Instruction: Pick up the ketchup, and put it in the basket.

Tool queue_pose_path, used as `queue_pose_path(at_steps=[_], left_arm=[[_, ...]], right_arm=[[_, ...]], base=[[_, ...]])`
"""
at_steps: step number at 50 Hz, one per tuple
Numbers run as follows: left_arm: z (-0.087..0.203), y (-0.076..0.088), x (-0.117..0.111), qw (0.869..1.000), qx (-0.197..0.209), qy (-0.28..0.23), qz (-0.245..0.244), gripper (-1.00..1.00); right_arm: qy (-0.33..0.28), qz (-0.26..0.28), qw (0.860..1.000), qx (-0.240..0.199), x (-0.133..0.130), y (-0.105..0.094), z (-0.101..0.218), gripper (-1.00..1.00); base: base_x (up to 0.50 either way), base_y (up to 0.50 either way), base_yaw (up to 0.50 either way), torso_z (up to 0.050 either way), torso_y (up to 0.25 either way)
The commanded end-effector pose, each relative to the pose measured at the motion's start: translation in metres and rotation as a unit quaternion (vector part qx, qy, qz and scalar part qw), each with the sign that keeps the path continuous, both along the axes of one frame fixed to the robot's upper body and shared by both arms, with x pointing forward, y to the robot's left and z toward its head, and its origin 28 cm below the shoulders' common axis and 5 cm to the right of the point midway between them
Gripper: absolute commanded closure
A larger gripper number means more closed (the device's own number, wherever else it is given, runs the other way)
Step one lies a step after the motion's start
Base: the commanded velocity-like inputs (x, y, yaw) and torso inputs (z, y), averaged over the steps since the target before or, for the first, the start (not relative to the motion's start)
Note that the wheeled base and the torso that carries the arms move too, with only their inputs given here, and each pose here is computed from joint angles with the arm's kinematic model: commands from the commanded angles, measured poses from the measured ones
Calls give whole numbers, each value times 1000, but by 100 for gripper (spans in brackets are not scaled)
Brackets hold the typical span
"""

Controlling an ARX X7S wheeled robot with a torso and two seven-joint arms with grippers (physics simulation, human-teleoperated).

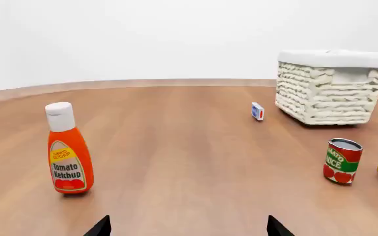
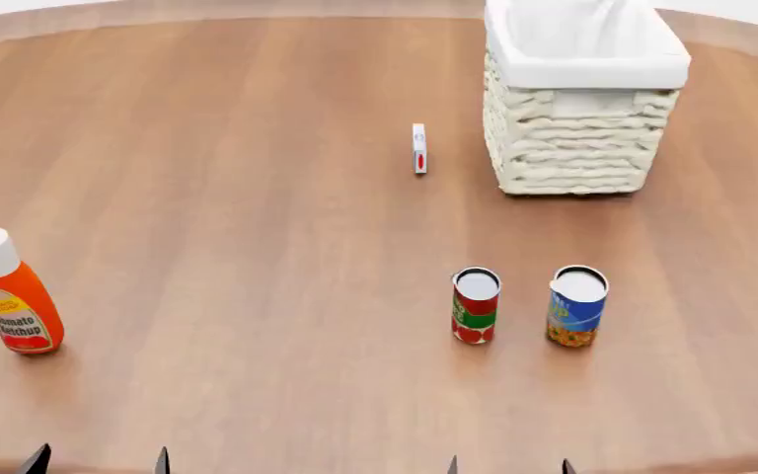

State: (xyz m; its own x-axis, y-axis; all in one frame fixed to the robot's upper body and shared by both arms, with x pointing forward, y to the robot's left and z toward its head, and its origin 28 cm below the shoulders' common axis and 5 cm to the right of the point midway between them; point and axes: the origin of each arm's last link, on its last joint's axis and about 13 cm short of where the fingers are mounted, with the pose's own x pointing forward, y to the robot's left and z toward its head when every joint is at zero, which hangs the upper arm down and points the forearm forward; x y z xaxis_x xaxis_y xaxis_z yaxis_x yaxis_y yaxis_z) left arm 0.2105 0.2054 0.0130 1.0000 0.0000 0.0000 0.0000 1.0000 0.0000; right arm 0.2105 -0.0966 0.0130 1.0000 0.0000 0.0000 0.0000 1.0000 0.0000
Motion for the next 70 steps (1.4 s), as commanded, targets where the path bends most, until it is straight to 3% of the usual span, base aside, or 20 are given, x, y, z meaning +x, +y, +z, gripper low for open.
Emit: queue_pose_path(at_steps=[1,6,12,18,34,42,56,70], left_arm=[[1,1,1,1000,-7,1,7,-100],[13,5,-5,999,-32,-13,7,-100],[14,2,-6,1000,-9,-2,4,-100],[24,1,-10,1000,-13,-18,11,-100],[112,3,-38,985,4,-168,34,-100],[137,0,-51,978,0,-206,27,-100],[149,-2,-60,975,-1,-223,17,-100],[150,-3,-60,975,1,-222,12,-100]], right_arm=[[1,2,1000,1,0,1,3,-100],[-2,1,1000,8,-2,2,11,-100],[-3,3,1000,1,-2,4,15,-100],[-13,7,1000,3,-3,5,23,-100],[-144,19,989,12,-24,8,116,-100],[-188,22,982,11,-36,9,145,-100],[-222,24,974,36,-40,9,154,-100],[-222,31,974,38,-40,10,153,-100]], base=[[0,0,0,0,0],[0,0,0,0,0],[0,0,0,0,0],[0,0,0,0,0],[0,0,0,0,0],[0,0,0,0,0],[0,0,0,0,0],[472,0,0,0,0]])
